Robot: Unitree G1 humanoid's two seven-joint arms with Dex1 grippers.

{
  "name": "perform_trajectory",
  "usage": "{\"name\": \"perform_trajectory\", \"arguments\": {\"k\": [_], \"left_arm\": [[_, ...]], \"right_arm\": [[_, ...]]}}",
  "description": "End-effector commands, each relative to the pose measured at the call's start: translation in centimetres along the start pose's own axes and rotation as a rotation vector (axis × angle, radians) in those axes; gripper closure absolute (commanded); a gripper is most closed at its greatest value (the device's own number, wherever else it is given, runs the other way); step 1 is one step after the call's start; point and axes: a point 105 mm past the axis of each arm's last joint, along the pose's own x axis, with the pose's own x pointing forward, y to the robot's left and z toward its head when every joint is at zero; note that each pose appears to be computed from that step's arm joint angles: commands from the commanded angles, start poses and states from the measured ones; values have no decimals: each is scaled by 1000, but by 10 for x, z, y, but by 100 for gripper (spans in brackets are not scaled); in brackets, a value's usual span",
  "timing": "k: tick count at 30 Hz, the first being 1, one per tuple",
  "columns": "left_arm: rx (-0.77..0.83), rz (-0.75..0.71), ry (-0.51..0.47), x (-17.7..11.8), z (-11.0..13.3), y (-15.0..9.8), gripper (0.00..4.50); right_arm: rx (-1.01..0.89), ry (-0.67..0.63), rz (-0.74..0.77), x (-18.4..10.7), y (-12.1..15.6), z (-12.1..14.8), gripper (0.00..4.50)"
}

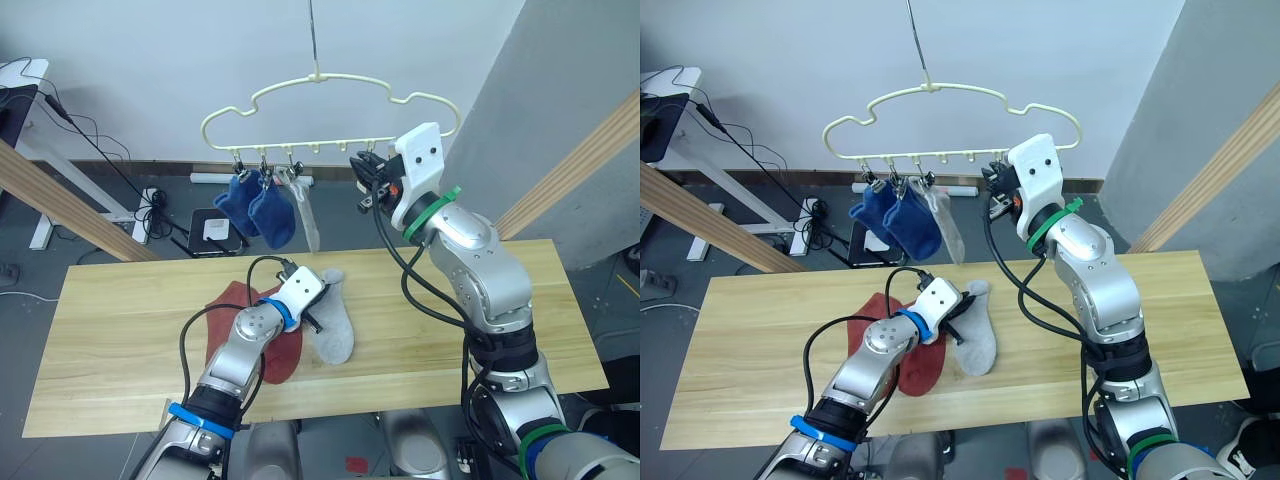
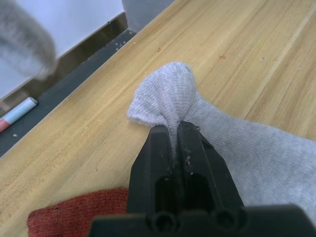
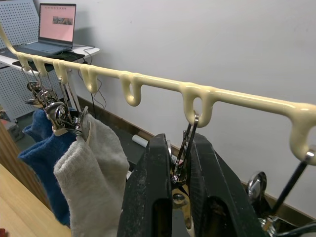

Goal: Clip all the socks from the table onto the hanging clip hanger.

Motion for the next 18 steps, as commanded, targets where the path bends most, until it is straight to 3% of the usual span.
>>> {"name": "perform_trajectory", "arguments": {"k": [1, 5, 7, 13, 18], "left_arm": [[89, 14, -117, -2, 20, 0, 450], [208, 65, -365, -7, 75, 9, 450], [255, 100, -434, -9, 91, 13, 450], [350, 152, -553, -10, 120, 14, 450], [401, 155, -577, -8, 128, 13, 450]], "right_arm": [[-10, -60, 11, -3, 4, 15, 439], [-11, -63, 10, -5, 3, 18, 439], [-7, -66, 12, -5, 3, 19, 439], [7, -67, 28, -7, 5, 19, 439], [18, -65, 42, -8, 9, 20, 439]]}}
